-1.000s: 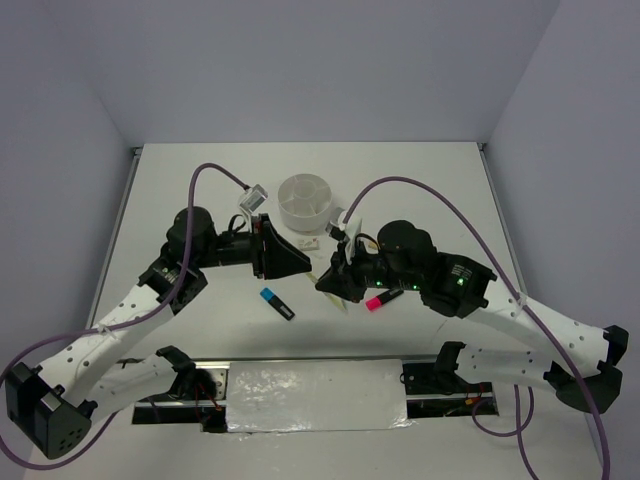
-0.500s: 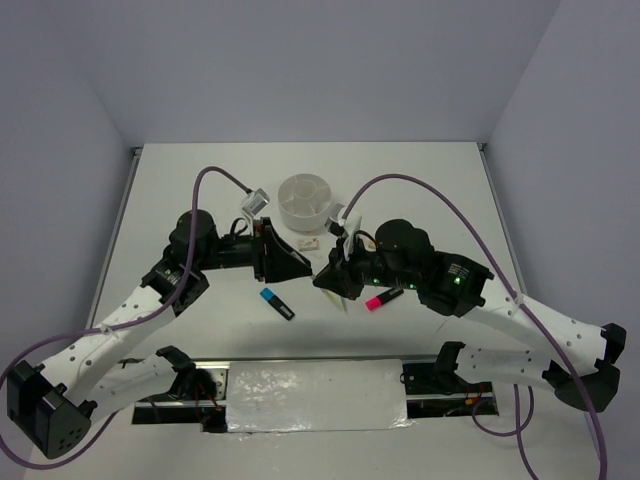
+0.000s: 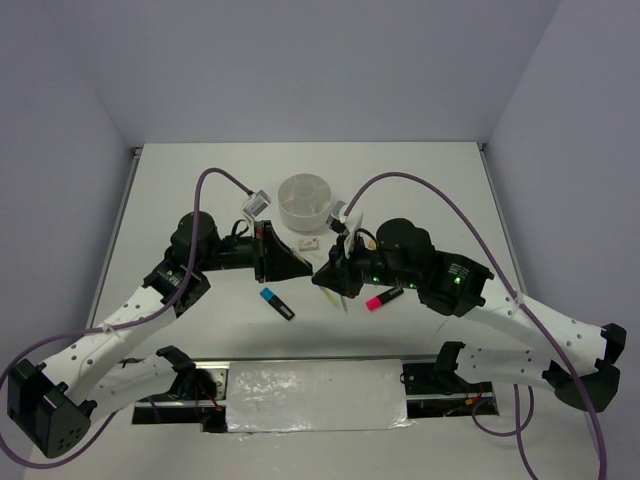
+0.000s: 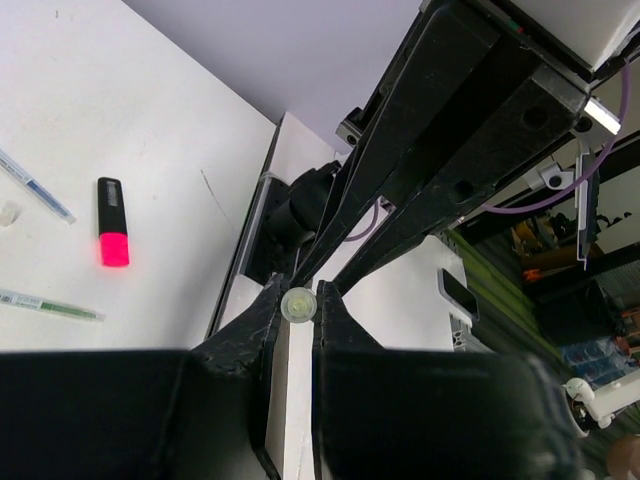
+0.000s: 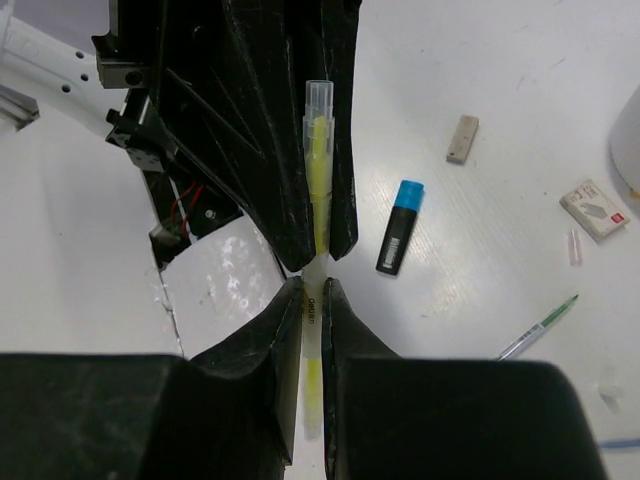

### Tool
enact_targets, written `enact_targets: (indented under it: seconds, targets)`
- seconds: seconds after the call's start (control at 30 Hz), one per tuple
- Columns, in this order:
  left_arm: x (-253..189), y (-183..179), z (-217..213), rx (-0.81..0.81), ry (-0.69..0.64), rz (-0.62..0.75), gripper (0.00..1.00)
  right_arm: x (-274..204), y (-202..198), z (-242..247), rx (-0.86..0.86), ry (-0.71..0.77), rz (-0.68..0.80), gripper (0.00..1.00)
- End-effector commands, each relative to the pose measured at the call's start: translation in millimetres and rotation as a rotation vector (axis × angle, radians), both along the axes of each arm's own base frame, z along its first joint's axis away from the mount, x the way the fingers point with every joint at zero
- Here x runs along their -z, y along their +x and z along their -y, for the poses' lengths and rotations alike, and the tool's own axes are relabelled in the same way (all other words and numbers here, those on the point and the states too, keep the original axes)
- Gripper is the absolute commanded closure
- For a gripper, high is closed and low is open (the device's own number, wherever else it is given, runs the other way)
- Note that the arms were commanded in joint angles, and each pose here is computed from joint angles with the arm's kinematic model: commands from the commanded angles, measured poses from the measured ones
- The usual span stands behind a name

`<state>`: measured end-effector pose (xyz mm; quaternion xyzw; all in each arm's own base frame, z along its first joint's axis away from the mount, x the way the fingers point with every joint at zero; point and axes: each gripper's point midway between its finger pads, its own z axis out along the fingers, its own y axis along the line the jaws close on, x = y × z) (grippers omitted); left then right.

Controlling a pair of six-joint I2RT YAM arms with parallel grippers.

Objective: Sort the stationery into containers
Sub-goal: Close the pen cap on the pen.

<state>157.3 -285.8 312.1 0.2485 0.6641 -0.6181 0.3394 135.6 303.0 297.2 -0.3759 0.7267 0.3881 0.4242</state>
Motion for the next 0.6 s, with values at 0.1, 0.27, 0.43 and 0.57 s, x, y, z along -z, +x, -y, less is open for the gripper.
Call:
enact_targets:
  seconds: [0.1,0.27,0.43,0.57]
  targets:
    - [-24,-5,-1,0.027,-0.04,0.13,1.0,-27,-17,-15,-0.117,0.139,0.039,0.59]
    - [-45,-23,-8,0.088,-0.056,0.284,1.0,-22,-29,-15,-0.175,0.149,0.018,0.43]
    - [-58,-36,-14,0.119,-0.078,0.376,1.0,-23,-33,-19,-0.202,0.185,0.009,0.57]
    - [-60,-39,-12,0.142,-0.07,0.384,1.0,-26,-33,-27,-0.216,0.205,0.005,0.97]
